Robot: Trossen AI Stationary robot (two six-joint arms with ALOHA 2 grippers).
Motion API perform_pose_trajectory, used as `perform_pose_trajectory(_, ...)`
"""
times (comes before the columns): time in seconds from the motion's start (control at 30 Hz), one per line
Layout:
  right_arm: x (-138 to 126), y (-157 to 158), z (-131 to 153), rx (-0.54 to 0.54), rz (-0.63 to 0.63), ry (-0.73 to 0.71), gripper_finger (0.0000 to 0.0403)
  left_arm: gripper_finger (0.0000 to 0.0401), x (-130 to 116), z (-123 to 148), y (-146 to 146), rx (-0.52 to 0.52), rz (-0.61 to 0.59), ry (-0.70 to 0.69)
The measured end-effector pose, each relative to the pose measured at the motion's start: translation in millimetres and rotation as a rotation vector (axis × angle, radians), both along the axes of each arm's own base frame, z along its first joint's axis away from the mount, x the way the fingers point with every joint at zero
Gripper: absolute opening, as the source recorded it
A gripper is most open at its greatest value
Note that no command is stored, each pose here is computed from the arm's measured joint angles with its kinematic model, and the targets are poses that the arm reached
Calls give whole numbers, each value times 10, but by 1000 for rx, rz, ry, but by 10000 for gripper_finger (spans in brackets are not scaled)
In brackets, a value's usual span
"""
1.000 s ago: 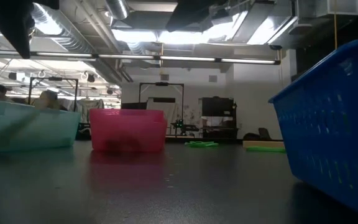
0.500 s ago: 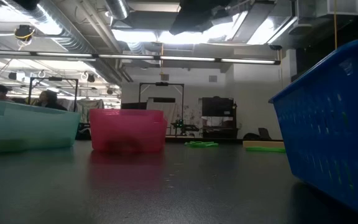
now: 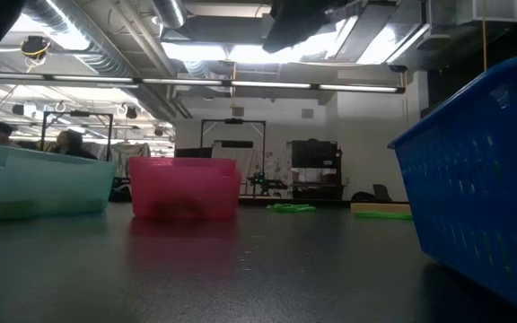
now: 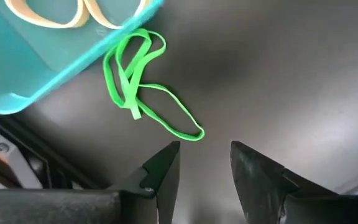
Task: Sort rubber bands into baskets
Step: Put the green rubber band into the blue bin
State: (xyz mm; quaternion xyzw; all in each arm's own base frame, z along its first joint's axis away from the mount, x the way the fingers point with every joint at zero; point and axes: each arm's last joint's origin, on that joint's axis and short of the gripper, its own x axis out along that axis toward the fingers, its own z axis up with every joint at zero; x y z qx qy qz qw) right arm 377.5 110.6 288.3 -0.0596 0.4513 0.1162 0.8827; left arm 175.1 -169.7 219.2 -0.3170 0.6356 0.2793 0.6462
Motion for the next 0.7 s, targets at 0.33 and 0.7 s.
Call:
perform_pose_trajectory(0.33, -77, 236, 0, -1, 63, 0, 182, 138, 130, -394, -142, 96, -28, 97)
perform_pose_trajectory(0.7, -158, 445, 2, -1, 117, -3, 182, 138, 170, -586, -235, 118, -35, 117)
